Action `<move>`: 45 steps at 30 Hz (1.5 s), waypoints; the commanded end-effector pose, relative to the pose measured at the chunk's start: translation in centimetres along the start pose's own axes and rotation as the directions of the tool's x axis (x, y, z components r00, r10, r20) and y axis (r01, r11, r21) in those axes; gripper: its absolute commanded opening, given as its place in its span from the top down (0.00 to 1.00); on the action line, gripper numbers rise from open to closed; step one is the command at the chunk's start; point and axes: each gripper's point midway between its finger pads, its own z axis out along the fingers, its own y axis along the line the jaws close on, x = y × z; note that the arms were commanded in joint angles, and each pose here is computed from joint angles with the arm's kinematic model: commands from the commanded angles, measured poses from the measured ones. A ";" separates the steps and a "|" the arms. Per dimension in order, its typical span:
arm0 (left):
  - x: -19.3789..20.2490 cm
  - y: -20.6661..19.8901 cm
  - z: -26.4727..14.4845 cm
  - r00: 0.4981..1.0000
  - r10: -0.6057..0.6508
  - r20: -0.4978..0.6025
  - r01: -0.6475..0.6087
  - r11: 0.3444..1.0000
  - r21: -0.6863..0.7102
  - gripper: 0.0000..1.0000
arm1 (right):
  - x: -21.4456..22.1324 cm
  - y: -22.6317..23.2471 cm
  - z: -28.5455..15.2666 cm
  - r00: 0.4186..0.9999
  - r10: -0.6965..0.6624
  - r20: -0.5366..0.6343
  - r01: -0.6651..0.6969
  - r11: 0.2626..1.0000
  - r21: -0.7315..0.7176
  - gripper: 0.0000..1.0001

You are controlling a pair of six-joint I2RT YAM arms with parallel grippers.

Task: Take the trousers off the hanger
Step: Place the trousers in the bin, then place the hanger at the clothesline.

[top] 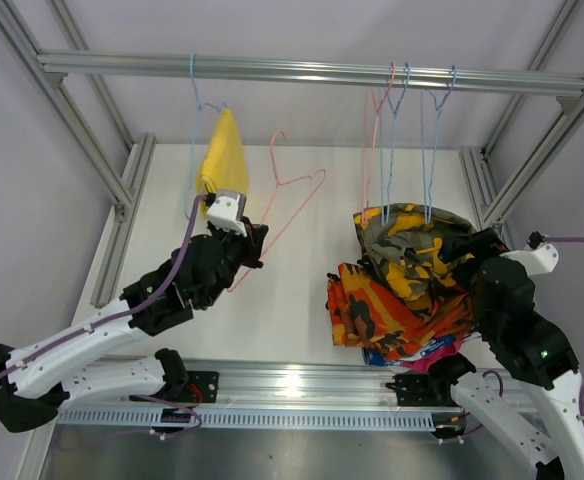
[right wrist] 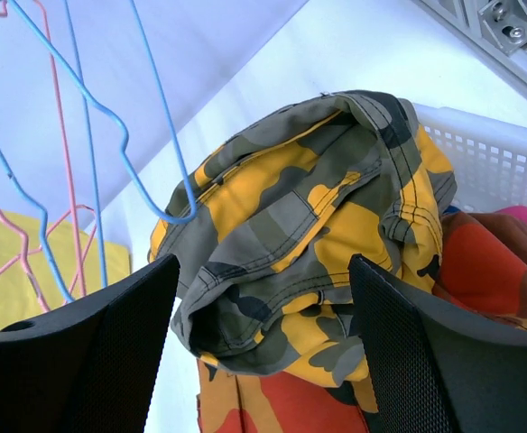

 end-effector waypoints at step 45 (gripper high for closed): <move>-9.1 3.3 10.0 0.988 0.144 0.054 -0.120 0.942 -0.312 0.99 | 7.1 1.2 3.7 0.983 -0.153 -0.099 0.134 0.976 -0.171 0.16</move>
